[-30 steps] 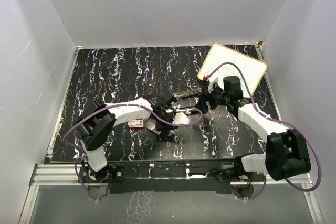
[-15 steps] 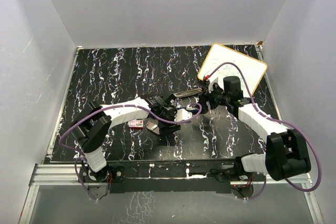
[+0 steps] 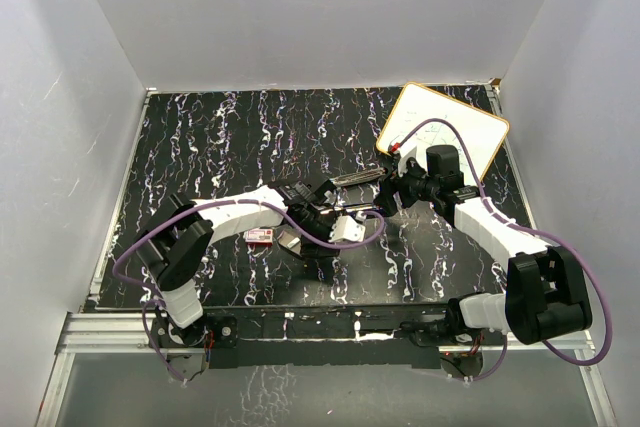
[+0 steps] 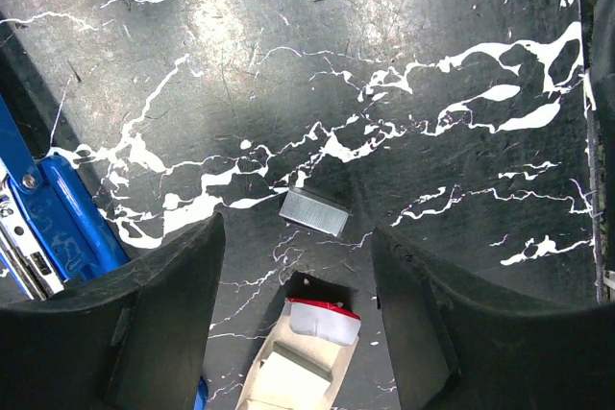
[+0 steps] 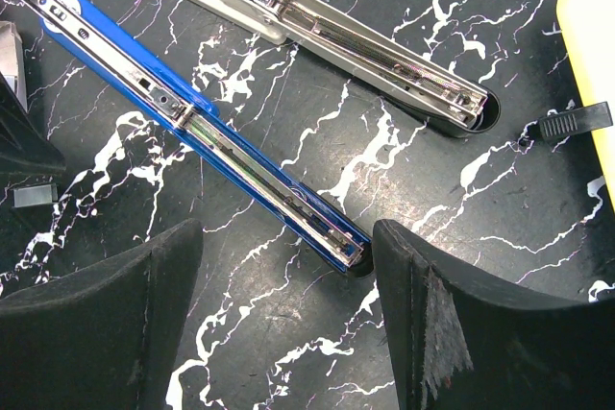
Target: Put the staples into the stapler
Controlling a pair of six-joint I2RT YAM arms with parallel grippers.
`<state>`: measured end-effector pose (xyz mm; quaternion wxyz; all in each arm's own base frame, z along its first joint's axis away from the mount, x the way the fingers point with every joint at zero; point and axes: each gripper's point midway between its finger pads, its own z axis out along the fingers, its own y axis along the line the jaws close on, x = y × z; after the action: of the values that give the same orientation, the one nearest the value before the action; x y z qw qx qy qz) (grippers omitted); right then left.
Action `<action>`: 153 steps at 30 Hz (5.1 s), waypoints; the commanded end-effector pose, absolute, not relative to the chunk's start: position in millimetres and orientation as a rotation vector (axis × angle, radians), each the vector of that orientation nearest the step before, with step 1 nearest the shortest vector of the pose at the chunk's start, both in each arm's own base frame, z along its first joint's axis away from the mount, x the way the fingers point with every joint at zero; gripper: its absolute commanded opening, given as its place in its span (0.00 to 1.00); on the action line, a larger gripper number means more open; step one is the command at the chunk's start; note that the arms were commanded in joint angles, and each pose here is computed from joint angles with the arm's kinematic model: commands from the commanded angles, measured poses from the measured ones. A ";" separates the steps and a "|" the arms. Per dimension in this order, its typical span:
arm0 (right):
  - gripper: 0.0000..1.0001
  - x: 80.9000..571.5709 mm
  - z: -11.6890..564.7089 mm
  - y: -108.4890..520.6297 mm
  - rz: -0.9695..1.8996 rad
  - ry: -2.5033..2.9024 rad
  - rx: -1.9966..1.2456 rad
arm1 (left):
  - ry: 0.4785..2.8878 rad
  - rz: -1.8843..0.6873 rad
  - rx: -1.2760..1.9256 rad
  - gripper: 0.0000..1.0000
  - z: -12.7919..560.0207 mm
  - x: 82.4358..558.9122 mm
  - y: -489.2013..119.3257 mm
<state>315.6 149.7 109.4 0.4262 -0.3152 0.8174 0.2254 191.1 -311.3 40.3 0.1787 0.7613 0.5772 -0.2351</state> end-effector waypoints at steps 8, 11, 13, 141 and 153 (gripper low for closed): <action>0.74 332.4 135.7 152.0 0.537 1.957 -0.793 | 1.718 -0.607 2.089 0.61 30.7 194.1 -304.4; 0.74 331.8 134.1 152.2 0.541 1.962 -0.795 | 1.738 -0.606 2.074 0.61 26.9 193.8 -303.4; 0.74 331.8 134.7 152.1 0.540 1.960 -0.795 | 1.751 -0.607 2.071 0.61 25.4 193.7 -303.7; 0.74 331.9 141.6 147.0 0.531 1.941 -0.787 | 2.289 -0.420 1.637 0.22 13.9 217.1 -296.4; 0.75 332.3 155.7 147.9 0.539 1.908 -0.767 | 2.170 -0.561 1.643 0.06 48.5 213.1 -309.9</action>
<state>318.1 144.0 111.4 0.4308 -0.3090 0.8182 0.2223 223.0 -303.2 18.6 0.1628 0.5721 0.7891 -0.1531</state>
